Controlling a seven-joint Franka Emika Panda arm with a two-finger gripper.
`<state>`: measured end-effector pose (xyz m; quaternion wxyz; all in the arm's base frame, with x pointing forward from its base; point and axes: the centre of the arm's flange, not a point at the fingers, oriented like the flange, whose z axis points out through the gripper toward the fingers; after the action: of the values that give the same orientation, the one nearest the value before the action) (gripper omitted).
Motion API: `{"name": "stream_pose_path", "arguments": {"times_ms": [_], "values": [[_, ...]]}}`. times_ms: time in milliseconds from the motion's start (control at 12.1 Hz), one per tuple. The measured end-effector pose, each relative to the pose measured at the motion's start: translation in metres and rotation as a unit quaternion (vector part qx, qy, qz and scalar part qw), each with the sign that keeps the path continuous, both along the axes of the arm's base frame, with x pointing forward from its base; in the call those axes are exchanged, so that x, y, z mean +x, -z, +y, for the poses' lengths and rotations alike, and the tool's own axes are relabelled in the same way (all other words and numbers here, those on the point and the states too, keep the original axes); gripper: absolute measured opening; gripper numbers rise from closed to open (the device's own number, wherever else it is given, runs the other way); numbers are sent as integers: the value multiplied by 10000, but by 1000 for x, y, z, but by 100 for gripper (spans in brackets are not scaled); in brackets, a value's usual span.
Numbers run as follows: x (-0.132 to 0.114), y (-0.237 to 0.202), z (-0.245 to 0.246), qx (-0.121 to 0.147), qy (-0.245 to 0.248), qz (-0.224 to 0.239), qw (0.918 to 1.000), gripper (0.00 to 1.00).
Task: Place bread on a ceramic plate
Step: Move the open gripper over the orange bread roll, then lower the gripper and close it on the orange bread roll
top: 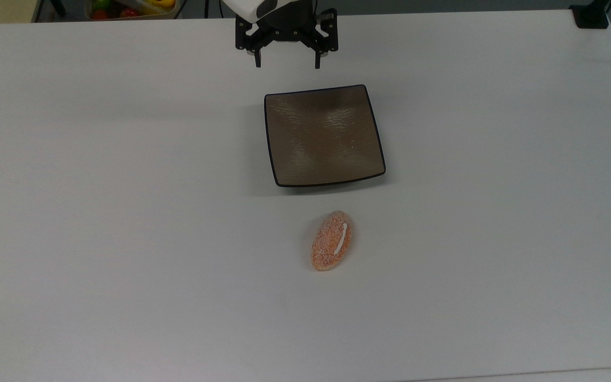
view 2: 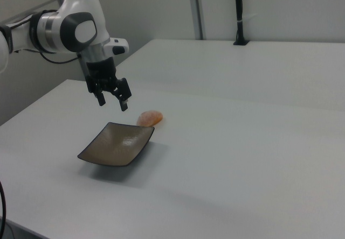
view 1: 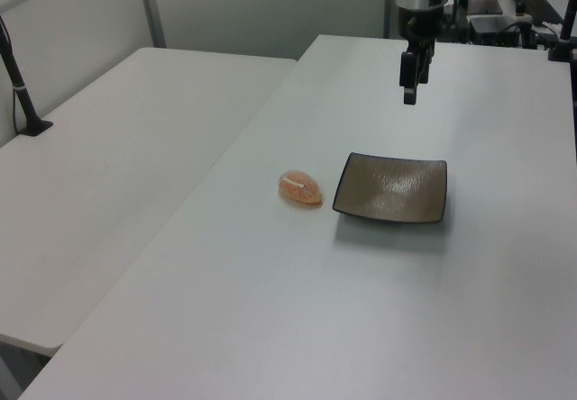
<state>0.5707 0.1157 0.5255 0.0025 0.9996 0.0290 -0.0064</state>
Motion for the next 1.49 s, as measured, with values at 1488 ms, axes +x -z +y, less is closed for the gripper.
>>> {"name": "stream_pose_path", "arguments": {"times_ms": [1488], "values": [[133, 95, 55, 281, 1890, -1422, 9712, 100]]}}
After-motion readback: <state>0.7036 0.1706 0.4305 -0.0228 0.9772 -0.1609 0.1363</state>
